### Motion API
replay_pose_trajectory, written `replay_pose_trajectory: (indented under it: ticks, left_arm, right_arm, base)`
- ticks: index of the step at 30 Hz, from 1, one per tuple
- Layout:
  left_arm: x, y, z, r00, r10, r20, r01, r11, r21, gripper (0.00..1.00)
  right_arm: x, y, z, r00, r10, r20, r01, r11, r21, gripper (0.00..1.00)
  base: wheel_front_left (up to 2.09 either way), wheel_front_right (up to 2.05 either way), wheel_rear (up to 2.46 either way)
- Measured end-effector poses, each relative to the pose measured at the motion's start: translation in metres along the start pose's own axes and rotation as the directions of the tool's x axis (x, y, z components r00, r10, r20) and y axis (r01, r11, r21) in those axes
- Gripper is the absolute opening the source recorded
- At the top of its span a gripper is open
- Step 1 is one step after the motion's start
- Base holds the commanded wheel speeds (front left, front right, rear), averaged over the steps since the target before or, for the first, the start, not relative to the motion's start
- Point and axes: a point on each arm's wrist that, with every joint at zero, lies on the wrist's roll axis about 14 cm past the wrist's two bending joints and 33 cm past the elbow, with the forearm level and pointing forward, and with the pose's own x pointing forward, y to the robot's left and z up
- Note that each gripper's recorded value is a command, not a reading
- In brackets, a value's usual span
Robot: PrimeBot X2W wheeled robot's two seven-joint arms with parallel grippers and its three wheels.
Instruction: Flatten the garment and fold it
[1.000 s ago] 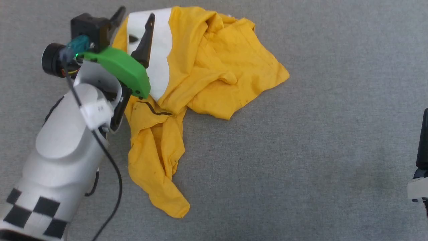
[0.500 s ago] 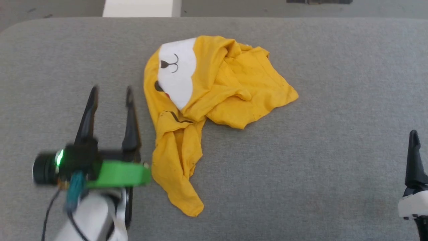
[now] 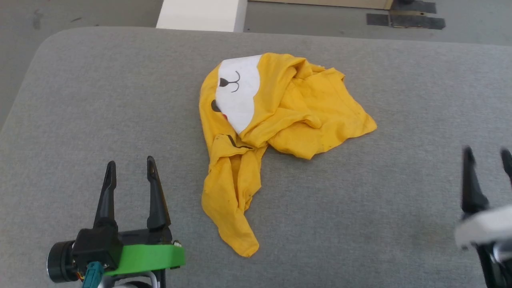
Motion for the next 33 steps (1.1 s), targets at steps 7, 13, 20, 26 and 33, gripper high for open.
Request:
replay_pose_trajectory:
  ticks: [7,13,20,26,33]
  left_arm:
    - [0.001,-0.001,-0.014,0.999,-0.003,-0.033,0.003,1.0,-0.016,1.0]
    - [0.003,0.003,-0.028,0.998,0.006,-0.069,-0.007,1.0,-0.013,1.0]
    - [-0.003,0.016,-0.038,0.994,0.041,-0.105,-0.041,0.999,0.004,1.0]
    - [-0.007,0.023,-0.043,0.991,0.052,-0.122,-0.047,0.998,0.041,1.0]
    - [0.002,0.018,-0.045,0.993,0.032,-0.115,-0.028,0.999,0.035,1.0]
  right_arm:
    - [0.06,0.074,0.018,0.979,0.19,-0.07,-0.193,0.98,-0.041,1.0]
    - [0.099,0.101,-0.015,0.924,0.256,-0.283,-0.287,0.955,-0.076,1.0]
    - [0.114,0.109,-0.078,0.822,0.242,-0.515,-0.338,0.936,-0.098,1.0]
    - [0.112,0.103,-0.122,0.744,0.204,-0.636,-0.326,0.942,-0.079,1.0]
    - [0.124,0.109,-0.115,0.766,0.227,-0.602,-0.29,0.957,-0.007,0.0]
  base:
    - [0.0,0.0,0.0]
    - [0.0,0.0,0.0]
    - [0.0,0.0,0.0]
    - [0.0,0.0,0.0]
    - [0.0,0.0,0.0]
